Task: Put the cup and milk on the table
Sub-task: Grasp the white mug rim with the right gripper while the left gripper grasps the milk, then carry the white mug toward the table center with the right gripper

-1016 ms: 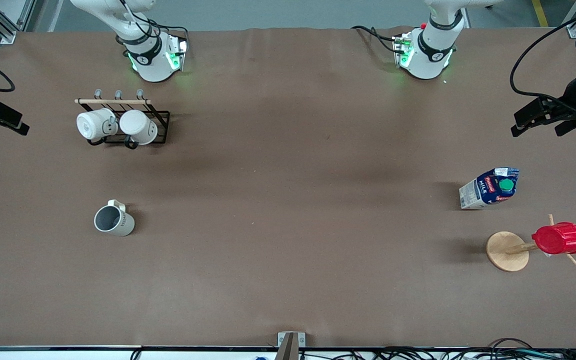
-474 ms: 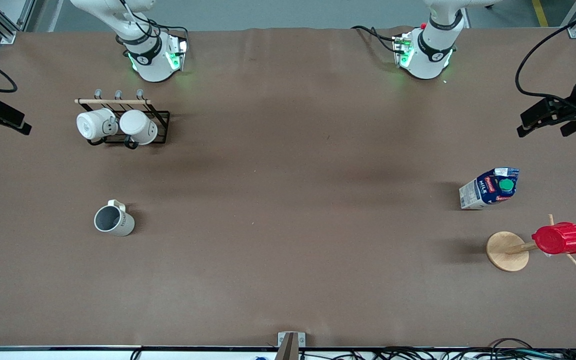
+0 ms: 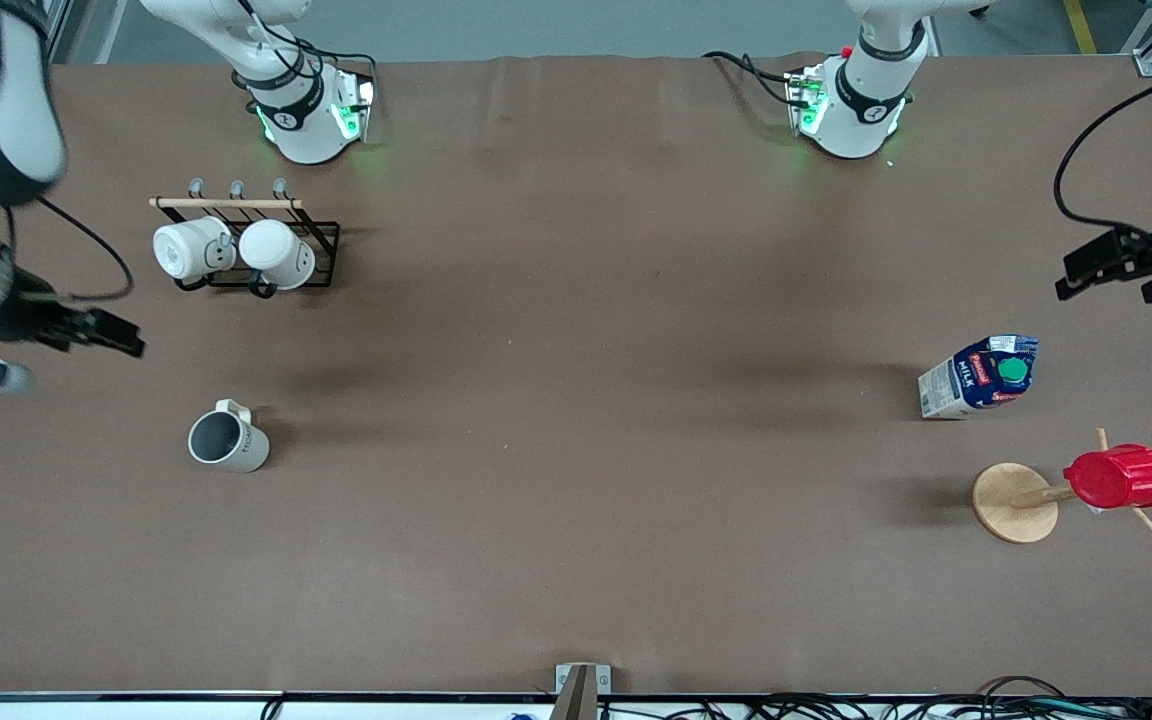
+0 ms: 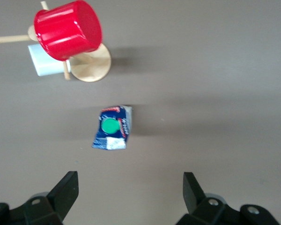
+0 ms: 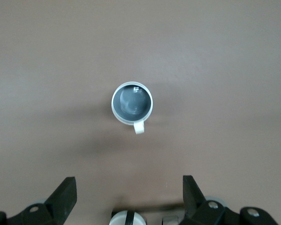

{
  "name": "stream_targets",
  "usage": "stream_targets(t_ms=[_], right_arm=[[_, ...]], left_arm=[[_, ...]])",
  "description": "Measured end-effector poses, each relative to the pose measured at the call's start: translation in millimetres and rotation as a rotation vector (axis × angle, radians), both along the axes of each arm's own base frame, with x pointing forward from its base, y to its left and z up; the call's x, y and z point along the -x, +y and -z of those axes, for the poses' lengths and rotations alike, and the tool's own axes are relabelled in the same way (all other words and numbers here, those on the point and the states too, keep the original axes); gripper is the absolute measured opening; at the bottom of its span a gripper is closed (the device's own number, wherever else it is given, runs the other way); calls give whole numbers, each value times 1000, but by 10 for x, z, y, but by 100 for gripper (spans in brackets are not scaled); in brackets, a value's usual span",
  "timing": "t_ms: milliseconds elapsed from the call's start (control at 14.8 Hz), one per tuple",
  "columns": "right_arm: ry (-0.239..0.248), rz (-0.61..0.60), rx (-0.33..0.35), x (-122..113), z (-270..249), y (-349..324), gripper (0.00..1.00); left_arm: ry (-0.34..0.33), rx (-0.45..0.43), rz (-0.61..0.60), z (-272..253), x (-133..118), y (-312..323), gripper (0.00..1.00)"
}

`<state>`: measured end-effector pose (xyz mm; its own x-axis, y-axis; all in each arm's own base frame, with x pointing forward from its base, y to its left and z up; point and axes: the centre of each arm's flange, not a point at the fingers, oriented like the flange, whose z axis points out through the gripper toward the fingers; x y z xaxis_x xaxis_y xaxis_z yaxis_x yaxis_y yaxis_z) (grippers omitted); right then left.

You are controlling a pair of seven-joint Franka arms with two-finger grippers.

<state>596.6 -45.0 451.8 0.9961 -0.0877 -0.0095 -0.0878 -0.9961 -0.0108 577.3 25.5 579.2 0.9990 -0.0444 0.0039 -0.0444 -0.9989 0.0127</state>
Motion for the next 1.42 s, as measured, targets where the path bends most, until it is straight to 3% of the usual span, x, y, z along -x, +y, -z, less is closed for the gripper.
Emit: stream_targets(t_ms=[203, 474, 745, 1083, 1354, 1422], right_arm=[[-15, -23, 10, -108, 850, -18, 100], [-77, -78, 26, -137, 1658, -35, 100], [-110, -125, 38, -155, 1874, -129, 100], [-123, -132, 44, -171, 2065, -161, 96], [-128, -133, 47, -175, 2186, -163, 62], [-126, -133, 46, -173, 2201, -162, 47]], left_arm=[[11, -11, -7, 462, -200, 89, 100], [30, -7, -13, 1068, -426, 159, 100], [42, -12, -12, 1512, -582, 203, 100], [69, -30, -13, 1947, -511, 286, 99], [108, -72, -11, 2147, -396, 454, 99], [116, -71, -11, 2182, -375, 451, 99]])
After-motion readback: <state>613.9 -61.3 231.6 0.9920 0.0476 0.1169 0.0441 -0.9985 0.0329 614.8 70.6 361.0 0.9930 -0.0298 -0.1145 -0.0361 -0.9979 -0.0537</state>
